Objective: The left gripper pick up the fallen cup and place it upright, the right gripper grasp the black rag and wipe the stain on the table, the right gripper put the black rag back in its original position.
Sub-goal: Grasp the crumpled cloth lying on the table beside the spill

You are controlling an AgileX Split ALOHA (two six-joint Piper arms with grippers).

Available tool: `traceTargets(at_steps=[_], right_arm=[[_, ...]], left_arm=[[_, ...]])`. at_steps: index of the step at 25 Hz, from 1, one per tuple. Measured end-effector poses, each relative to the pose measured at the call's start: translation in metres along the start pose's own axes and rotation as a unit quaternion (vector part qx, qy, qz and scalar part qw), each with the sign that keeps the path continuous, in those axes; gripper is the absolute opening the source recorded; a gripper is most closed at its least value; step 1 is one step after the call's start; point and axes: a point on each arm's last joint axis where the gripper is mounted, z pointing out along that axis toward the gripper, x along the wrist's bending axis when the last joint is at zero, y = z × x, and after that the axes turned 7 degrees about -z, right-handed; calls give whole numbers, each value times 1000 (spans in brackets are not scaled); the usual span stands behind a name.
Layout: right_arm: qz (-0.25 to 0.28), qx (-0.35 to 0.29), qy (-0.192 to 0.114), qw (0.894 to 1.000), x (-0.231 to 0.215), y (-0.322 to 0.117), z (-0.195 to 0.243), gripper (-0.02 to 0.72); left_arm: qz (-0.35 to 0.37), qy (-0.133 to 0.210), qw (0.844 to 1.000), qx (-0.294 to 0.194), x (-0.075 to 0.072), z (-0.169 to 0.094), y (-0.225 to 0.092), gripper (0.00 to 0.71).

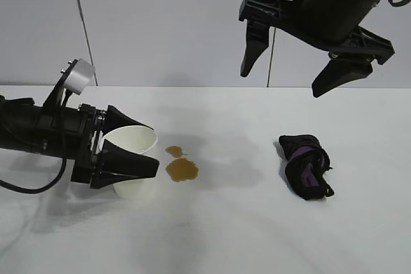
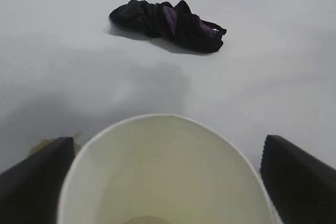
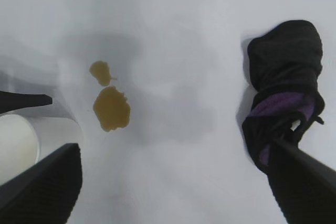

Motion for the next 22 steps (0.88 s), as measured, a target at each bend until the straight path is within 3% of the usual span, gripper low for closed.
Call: traceTargets(at_steps=[5,6,10,15,18,22], right_arm=[[0,6,-2,1000,0,-1,0,661],[0,6,-2,1000,0,-1,0,661],[0,7,-3,1000,0,-1,0,661],[0,7,-3,1000,0,-1,0,661],[0,7,-3,1000,0,-1,0,661],[-1,7,-3,1000,-1,-1,0,661]], left_arm=[[-126,89,987,52,-5,-18,28,693],[-158,117,979,61,-6,-23,36,693],[-283,176,939,88,-10,-39,61,693],[-370,221,889,155,-15,-42,75,693],[-378,224,879,184,-20,-37,85,693],[-375,215,882,190,-25,-31,95,693]])
